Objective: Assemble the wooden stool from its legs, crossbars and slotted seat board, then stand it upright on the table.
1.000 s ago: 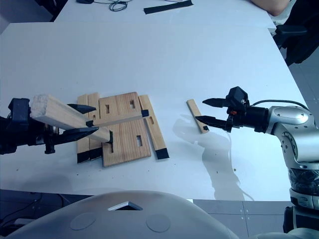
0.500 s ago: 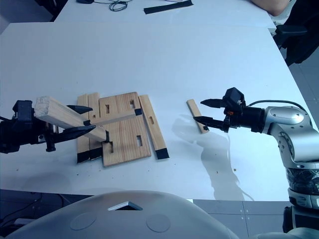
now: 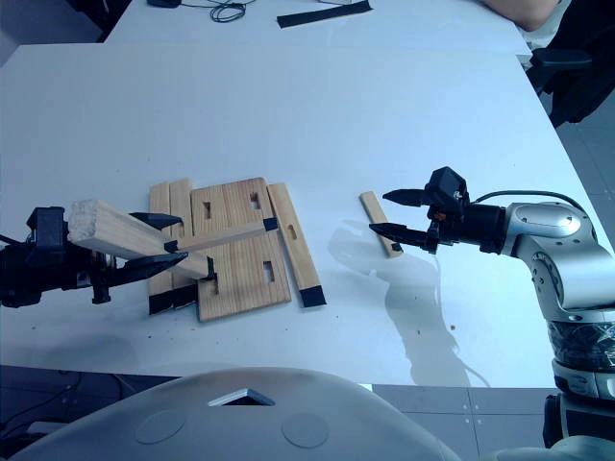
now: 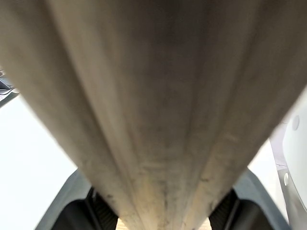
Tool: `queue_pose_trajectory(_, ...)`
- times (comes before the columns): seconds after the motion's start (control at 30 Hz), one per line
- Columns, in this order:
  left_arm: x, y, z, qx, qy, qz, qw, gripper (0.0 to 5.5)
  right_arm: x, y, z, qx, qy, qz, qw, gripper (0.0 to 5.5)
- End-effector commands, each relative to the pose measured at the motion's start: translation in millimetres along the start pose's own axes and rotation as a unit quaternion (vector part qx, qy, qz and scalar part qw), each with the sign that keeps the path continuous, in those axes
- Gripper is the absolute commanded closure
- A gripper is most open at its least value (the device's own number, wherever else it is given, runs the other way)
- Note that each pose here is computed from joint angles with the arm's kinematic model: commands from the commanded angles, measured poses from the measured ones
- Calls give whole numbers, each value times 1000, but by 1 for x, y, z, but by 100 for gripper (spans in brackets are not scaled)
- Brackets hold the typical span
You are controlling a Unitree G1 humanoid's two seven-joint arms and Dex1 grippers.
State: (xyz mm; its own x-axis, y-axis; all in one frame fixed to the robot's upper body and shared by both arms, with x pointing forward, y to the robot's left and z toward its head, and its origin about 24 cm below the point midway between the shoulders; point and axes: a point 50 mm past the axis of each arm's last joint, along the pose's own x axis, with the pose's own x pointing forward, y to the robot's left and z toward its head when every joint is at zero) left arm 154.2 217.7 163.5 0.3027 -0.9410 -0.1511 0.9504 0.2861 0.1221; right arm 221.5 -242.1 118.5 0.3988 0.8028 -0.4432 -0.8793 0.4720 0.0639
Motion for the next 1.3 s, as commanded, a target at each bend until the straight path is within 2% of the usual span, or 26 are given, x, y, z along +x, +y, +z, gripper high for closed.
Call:
queue_pose_trajectory(0.03, 2, -3, -2, -16, 9, -10, 1000, 328, 1, 1, 3, -9, 1, 0, 1000, 211)
queue_pose_trajectory(0.9, -9, -9, -4, -34, 46, -45, 997, 328, 3, 13, -1, 2, -3, -5, 1000, 211)
queue_pose_trajectory(1.3, -1, -1, 20, -17, 21, -60, 998, 328, 4, 17, -5, 7, -10, -20, 1000, 211)
